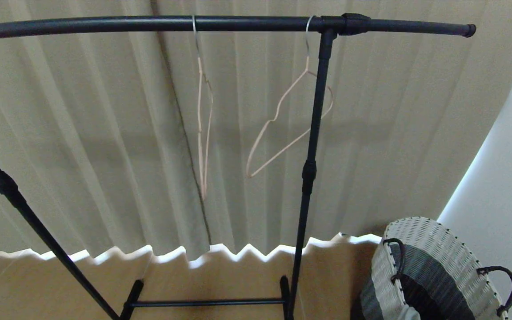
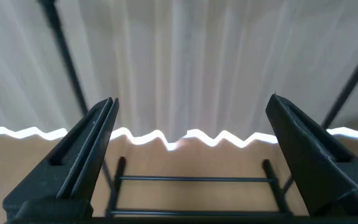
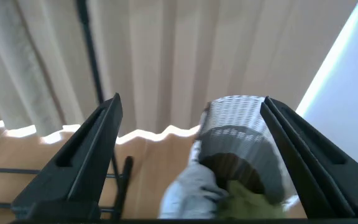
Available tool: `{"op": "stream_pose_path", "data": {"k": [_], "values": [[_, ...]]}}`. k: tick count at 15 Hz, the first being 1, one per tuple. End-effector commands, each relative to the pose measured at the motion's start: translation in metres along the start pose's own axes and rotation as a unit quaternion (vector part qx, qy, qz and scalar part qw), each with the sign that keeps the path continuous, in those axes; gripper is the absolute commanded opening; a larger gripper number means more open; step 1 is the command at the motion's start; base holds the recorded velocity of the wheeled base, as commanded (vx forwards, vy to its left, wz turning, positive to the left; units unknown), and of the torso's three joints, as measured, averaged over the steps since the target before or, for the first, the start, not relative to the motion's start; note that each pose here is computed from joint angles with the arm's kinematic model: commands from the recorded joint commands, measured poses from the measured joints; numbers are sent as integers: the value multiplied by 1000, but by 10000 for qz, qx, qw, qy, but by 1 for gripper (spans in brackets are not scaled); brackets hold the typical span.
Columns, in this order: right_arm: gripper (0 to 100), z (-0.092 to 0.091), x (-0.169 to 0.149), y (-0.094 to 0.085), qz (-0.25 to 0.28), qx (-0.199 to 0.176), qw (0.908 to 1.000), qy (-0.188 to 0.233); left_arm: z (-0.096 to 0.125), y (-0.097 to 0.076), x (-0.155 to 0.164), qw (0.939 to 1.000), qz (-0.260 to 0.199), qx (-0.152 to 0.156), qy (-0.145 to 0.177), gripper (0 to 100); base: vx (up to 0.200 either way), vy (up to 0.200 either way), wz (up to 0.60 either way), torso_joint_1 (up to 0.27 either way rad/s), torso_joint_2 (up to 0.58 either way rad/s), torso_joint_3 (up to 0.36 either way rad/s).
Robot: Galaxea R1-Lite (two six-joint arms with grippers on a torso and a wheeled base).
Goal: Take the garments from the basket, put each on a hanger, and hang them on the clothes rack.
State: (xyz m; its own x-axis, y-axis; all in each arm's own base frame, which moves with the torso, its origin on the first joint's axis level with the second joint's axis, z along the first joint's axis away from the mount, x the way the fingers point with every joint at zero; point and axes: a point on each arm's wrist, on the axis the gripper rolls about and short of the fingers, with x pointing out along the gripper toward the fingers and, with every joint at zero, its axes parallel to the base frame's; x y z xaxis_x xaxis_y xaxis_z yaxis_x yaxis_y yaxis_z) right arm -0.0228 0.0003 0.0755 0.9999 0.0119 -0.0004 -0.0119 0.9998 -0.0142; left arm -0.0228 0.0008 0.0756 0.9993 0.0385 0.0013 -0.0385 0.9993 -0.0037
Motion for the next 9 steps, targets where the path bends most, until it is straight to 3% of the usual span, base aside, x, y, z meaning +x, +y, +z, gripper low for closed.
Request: {"op": "stream_pose_path", "data": {"k": [1,3,9], "values": [[100,0,0,0,2,-5,10000,6,0,0,0,10000,7,-5,6,100,0,-200,0,7,2,-2],[100,0,0,0,2,-5,10000,6,0,0,0,10000,-8,-5,6,100,0,-200,0,0,0,2],[100,0,0,0,2,2,10000,6,0,0,0,10000,-24,3,-1,100,0,0,0,0,0,0]]}}
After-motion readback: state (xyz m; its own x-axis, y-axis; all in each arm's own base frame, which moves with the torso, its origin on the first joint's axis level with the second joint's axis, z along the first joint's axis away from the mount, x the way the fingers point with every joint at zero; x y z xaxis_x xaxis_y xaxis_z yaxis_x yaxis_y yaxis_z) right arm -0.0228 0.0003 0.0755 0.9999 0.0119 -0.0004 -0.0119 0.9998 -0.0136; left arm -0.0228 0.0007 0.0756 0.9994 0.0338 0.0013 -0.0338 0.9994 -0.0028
